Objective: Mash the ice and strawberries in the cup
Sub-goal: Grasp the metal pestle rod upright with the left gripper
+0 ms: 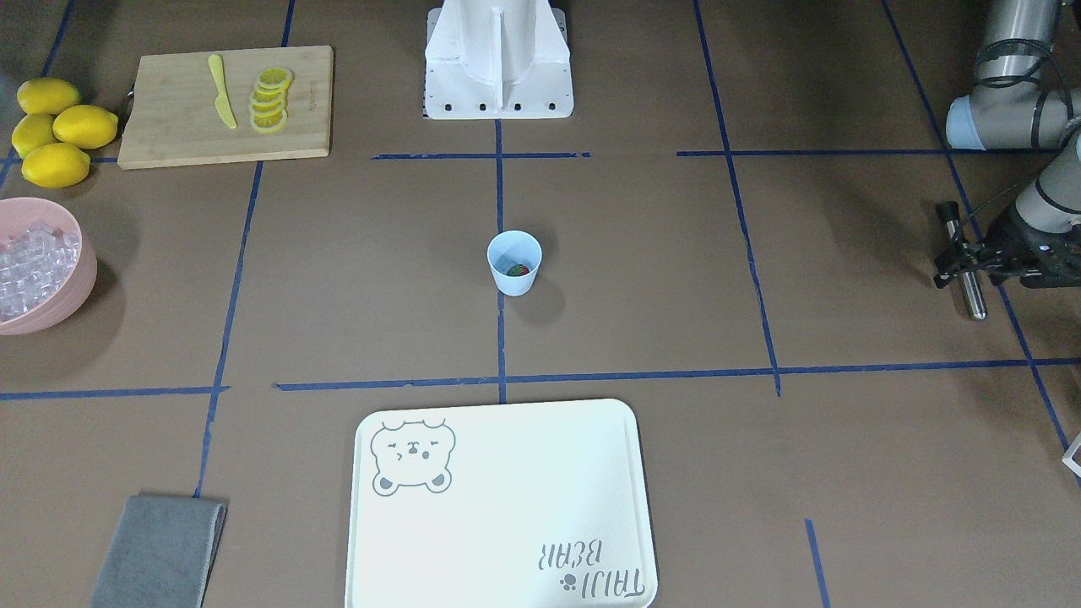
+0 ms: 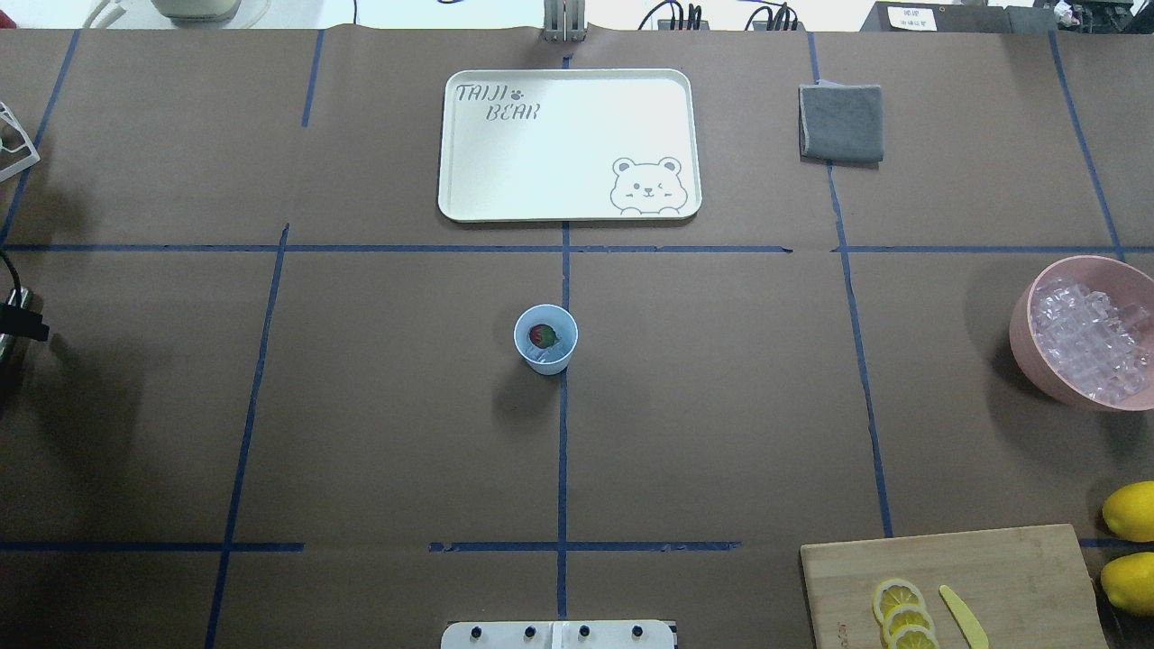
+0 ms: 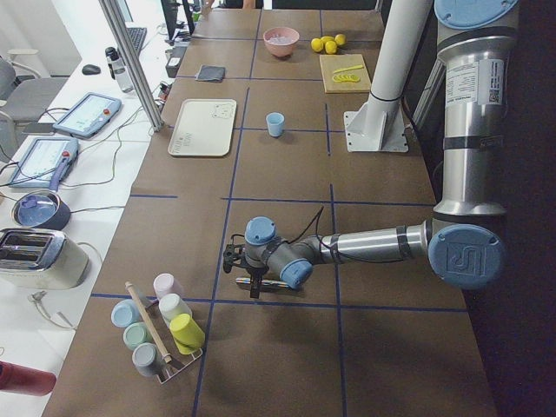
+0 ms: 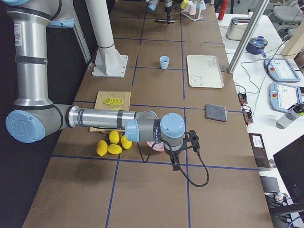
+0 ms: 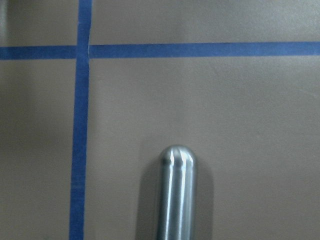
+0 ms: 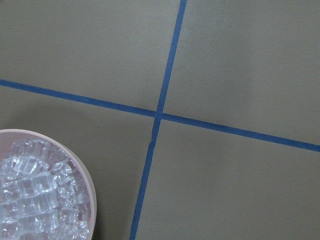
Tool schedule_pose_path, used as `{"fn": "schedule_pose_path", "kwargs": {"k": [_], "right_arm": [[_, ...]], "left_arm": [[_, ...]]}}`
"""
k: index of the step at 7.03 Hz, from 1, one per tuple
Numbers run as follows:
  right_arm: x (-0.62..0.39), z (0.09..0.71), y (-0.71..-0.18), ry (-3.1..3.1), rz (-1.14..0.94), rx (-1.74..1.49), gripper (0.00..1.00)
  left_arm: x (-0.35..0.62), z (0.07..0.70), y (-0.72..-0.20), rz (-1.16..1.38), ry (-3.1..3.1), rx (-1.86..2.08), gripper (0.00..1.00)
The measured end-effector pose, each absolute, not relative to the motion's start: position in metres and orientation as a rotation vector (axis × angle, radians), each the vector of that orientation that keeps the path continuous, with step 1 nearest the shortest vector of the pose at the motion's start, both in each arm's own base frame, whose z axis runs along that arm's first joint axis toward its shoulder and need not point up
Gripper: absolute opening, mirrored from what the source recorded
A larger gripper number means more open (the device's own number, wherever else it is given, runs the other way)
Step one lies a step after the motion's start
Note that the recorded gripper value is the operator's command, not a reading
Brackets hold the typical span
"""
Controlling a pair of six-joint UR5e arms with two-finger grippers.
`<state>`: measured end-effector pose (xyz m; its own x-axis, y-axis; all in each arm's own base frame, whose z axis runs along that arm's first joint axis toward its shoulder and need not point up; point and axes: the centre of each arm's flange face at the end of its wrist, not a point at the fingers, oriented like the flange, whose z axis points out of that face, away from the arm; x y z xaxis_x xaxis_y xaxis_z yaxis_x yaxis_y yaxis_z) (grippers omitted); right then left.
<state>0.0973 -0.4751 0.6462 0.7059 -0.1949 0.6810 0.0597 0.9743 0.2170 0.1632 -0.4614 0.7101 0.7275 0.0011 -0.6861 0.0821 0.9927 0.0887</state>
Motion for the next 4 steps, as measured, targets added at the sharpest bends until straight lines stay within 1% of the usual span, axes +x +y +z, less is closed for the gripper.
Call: {"fn": "schedule_pose_path", "kwargs": {"k": [2,3,4], "right_arm": [[0.0974,0.6448,-0.4752,-0.776,-0.141,0.186,1.00],[0.0974,0.6442,-0.4752,-0.776,-0.139,0.187,0.99],[0.0974,0.6439,-0.4754,-0.776,-0.137,0.187,1.00]], "left_arm": [[0.1612,0.7121,-0.4578,-0.040,0.765,0.128,0.80],[0.1606,0.7121,-0.4568,-0.038,0.771,0.132,0.67],[0.1600,0.7121,-0.4563,-0.038,0.775,0.133,0.56]]}}
